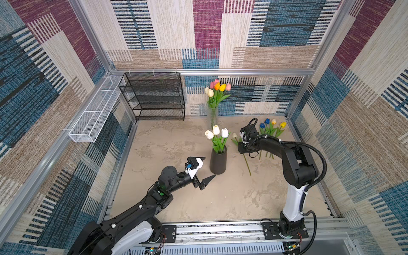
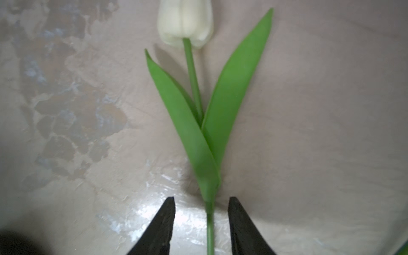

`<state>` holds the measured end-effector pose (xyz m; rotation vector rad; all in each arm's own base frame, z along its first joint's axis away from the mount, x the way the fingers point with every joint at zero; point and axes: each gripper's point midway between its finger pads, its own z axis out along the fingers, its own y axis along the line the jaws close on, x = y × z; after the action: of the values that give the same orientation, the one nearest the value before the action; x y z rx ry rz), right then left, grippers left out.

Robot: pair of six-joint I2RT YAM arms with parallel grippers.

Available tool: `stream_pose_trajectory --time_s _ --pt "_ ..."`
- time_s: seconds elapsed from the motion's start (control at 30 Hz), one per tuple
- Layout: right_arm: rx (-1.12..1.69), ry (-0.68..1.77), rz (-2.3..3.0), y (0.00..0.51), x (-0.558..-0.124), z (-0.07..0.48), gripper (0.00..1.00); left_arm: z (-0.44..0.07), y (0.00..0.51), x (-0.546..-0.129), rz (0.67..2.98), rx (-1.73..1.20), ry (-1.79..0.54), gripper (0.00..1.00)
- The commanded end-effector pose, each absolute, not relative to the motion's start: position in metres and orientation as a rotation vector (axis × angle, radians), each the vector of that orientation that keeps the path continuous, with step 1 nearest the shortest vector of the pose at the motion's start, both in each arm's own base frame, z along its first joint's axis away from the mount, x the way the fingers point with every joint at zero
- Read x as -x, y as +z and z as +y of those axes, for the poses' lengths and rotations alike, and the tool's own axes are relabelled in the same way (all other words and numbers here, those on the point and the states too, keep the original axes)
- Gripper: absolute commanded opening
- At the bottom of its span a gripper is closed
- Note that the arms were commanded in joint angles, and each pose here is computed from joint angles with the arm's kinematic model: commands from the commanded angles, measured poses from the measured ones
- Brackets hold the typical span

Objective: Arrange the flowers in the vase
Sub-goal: 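Move the right gripper to a white tulip lying on the table, then close the right gripper on the white tulip stem and lift it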

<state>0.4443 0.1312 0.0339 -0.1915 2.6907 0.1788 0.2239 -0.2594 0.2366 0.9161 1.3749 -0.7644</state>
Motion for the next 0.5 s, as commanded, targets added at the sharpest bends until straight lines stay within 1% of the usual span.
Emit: stream_pose_trajectory --time_s 0.0,0.13,0.23,0.3,0.47 --pt "0.182 0.124 2.694 0.025 -0.446 0.125 0.33 -0.263 0.244 -0.219 1.335 -0.957 -0.773 0.99" --pt "0.19 0.14 2.702 0.02 -0.443 0.127 0.24 -0.262 0.241 -0.218 1.358 -0.965 -0.774 0.99" --pt "0.189 0.136 2.711 0.016 -0.441 0.126 0.13 -0.262 0.241 -0.218 1.357 -0.961 -0.769 0.99" --pt "0.19 0.159 2.697 0.02 -0.443 0.129 0.08 -0.262 0.243 -0.219 1.354 -0.958 -0.768 0.99" --pt "0.175 0.254 2.598 0.051 -0.455 0.141 0.02 -0.261 0.247 -0.22 1.348 -0.952 -0.761 0.99"
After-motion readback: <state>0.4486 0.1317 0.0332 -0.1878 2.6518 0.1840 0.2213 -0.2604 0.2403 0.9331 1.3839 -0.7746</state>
